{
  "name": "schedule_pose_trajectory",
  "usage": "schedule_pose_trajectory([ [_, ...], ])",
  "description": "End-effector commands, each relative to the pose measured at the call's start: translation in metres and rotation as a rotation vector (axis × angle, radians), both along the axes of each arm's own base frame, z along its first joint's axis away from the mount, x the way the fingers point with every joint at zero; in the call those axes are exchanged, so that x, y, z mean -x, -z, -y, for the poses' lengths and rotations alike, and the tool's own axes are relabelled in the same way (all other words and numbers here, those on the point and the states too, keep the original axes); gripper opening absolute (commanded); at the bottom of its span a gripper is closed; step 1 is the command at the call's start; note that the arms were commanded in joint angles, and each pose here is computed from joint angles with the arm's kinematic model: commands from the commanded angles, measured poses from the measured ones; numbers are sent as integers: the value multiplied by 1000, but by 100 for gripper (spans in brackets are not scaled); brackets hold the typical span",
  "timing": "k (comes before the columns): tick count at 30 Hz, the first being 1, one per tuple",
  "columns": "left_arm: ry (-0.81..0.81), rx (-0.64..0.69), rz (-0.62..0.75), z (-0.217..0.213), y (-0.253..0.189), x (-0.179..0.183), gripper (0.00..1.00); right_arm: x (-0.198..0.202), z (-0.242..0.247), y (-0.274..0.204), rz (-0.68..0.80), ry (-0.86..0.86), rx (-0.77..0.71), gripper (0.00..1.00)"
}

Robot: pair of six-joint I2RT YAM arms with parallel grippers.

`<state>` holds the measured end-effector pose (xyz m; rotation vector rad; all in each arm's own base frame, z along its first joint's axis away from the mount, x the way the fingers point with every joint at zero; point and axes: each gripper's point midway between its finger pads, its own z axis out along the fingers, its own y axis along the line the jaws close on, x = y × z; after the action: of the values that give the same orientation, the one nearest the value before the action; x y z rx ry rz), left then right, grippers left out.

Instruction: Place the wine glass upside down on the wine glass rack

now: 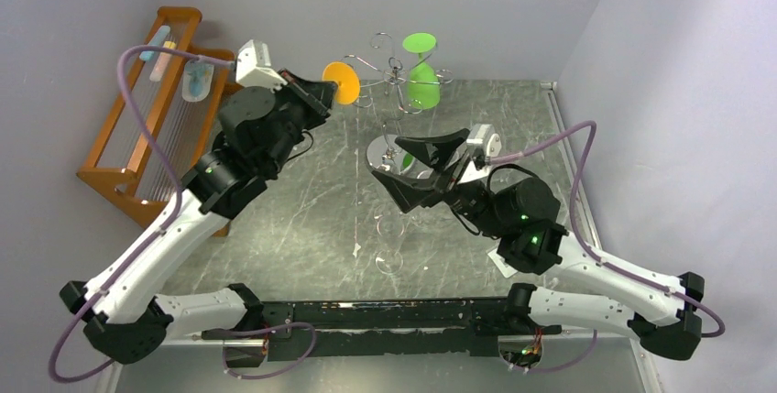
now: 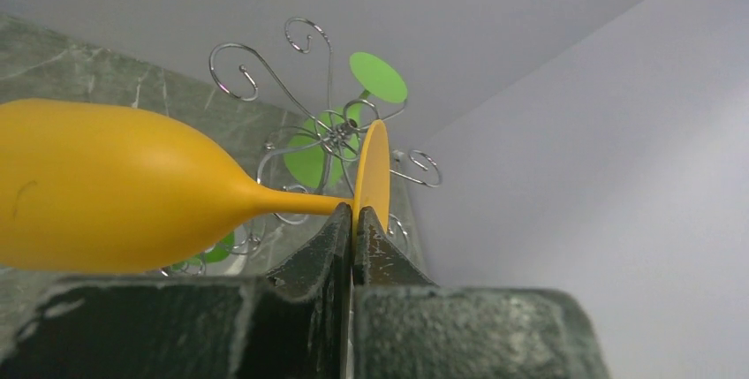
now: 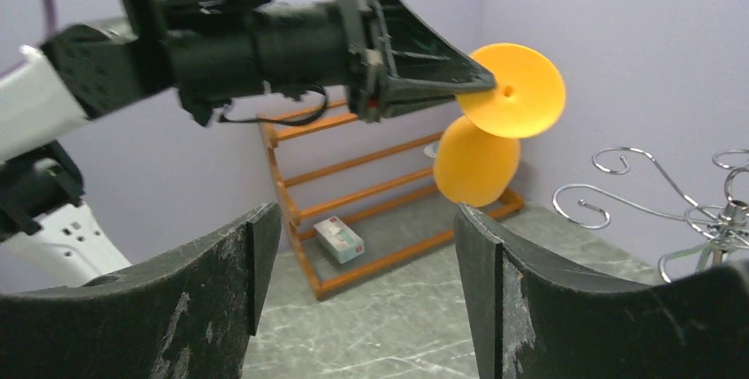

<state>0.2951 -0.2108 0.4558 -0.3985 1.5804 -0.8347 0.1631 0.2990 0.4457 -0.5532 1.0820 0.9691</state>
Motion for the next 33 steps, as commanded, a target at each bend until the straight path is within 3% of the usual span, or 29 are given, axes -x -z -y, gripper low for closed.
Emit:
schedule_pose_trajectory([
  [1, -21, 3, 58, 0, -17, -20, 5, 8, 5, -5, -55, -45, -50, 75],
  [6, 1, 38, 35, -5, -4, -49, 5, 3, -2, 1, -107, -37, -9, 75],
  [17, 239, 174, -46, 15, 26, -77, 5, -1, -1, 2, -172, -27, -55, 74],
  [33, 278, 316, -136, 41, 58, -111, 5, 11, 21, -3, -159, -28, -40, 73],
])
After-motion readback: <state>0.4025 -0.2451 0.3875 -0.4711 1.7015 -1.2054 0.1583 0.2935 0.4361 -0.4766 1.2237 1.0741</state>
